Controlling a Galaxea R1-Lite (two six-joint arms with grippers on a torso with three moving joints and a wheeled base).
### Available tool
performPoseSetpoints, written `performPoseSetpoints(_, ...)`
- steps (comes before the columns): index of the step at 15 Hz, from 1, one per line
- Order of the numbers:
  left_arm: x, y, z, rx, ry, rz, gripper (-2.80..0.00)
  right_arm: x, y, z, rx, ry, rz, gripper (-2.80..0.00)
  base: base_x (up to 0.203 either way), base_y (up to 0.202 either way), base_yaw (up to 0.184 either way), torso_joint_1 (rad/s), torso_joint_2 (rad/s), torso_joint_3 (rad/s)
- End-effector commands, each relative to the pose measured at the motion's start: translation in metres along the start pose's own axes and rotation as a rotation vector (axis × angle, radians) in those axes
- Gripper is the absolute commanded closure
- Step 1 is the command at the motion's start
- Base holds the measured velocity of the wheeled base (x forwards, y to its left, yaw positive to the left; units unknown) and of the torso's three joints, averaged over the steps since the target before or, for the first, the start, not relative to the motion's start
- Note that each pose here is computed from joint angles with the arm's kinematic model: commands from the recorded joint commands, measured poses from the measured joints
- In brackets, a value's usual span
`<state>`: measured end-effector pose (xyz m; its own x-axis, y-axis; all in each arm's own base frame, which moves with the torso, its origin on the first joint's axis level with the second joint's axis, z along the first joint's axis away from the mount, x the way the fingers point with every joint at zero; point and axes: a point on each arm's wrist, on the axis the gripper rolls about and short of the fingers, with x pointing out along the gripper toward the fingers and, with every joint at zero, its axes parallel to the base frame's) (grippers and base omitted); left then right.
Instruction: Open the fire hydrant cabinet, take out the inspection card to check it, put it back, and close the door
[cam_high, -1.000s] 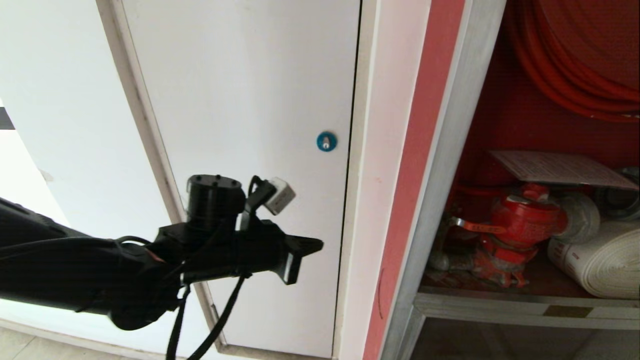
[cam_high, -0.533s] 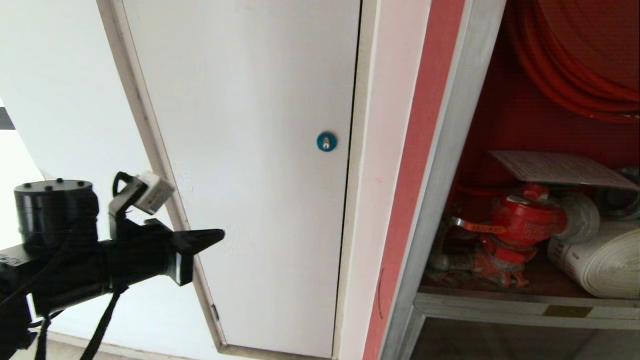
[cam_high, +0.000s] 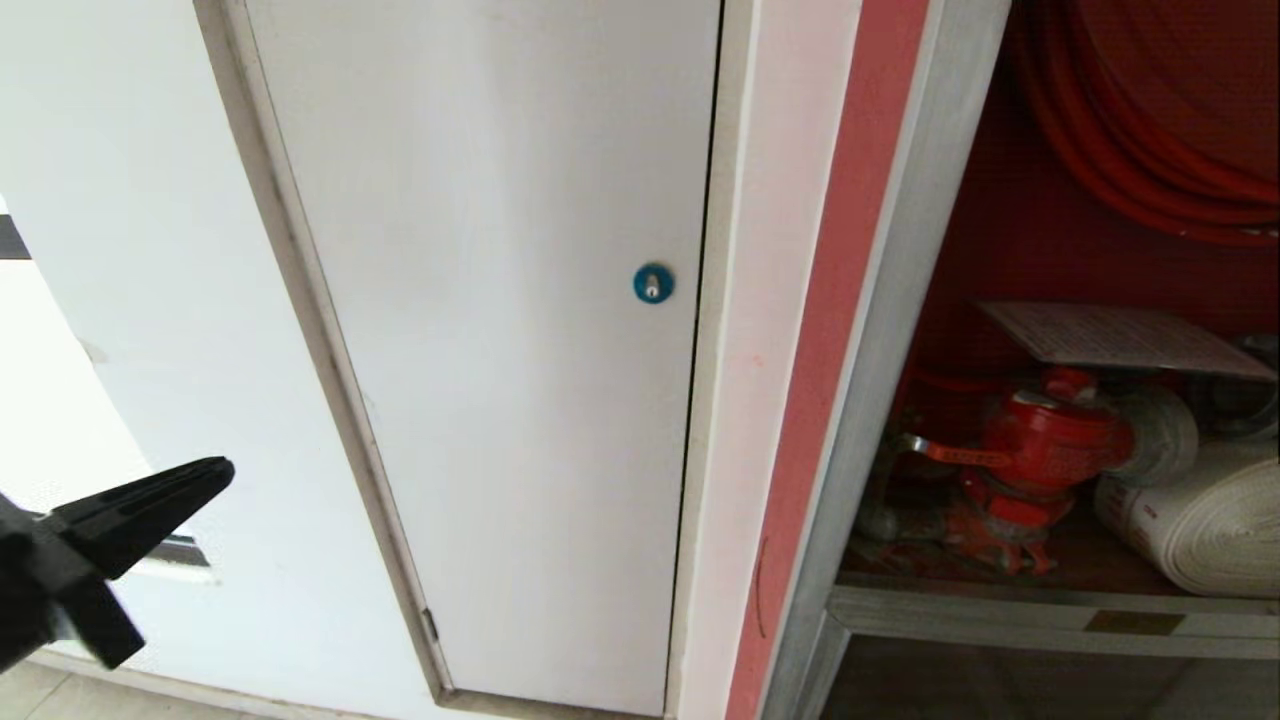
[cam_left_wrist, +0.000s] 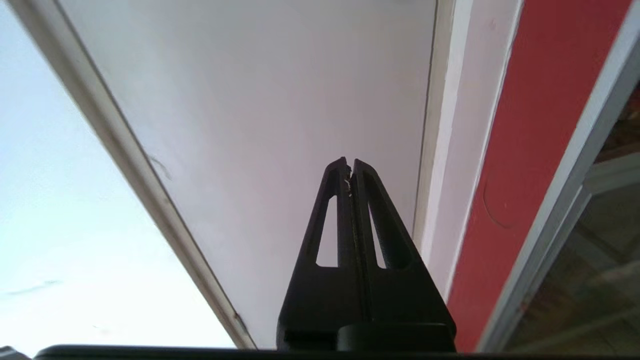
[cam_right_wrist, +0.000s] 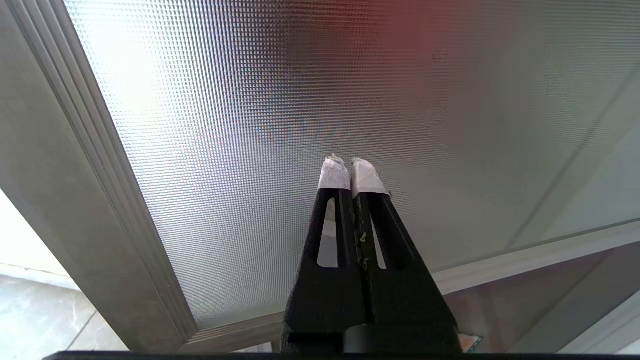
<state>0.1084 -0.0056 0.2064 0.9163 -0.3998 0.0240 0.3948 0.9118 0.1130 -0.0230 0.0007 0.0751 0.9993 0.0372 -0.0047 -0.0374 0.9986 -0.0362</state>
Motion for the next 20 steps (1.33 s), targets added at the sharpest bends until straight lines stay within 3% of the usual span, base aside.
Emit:
performPoseSetpoints(1,-0.055,-0.025,0.007,0.074,-0.155,0.033,0.00,0.000,0.000,0.000,0.000,0.000,0.001,0.00,0.000,0.000,0.000,0.000,0.00,0.000)
performPoseSetpoints(6,-0.113,-0.058,-0.023,0.050,-0.174,0.033,0.00,0.000,0.000,0.000,0.000,0.000,0.001,0.00,0.000,0.000,0.000,0.000,0.00,0.000)
performPoseSetpoints(8,-0.119,-0.061,-0.037,0.001,-0.139,-0.002,0.00,0.000,0.000,0.000,0.000,0.000,0.001,0.00,0.000,0.000,0.000,0.000,0.00,0.000)
performPoseSetpoints(12,-0.129,-0.068,-0.063,0.013,-0.178,0.009,0.00,0.000,0.000,0.000,0.000,0.000,0.001,0.00,0.000,0.000,0.000,0.000,0.00,0.000)
performPoseSetpoints(17,-0.128,-0.063,-0.096,-0.015,-0.139,0.321,0.00,0.000,0.000,0.000,0.000,0.000,0.001,0.00,0.000,0.000,0.000,0.000,0.00,0.000)
performPoseSetpoints(20,-0.125,-0.062,-0.106,-0.019,-0.111,0.347,0.00,0.000,0.000,0.000,0.000,0.000,0.001,0.00,0.000,0.000,0.000,0.000,0.00,0.000)
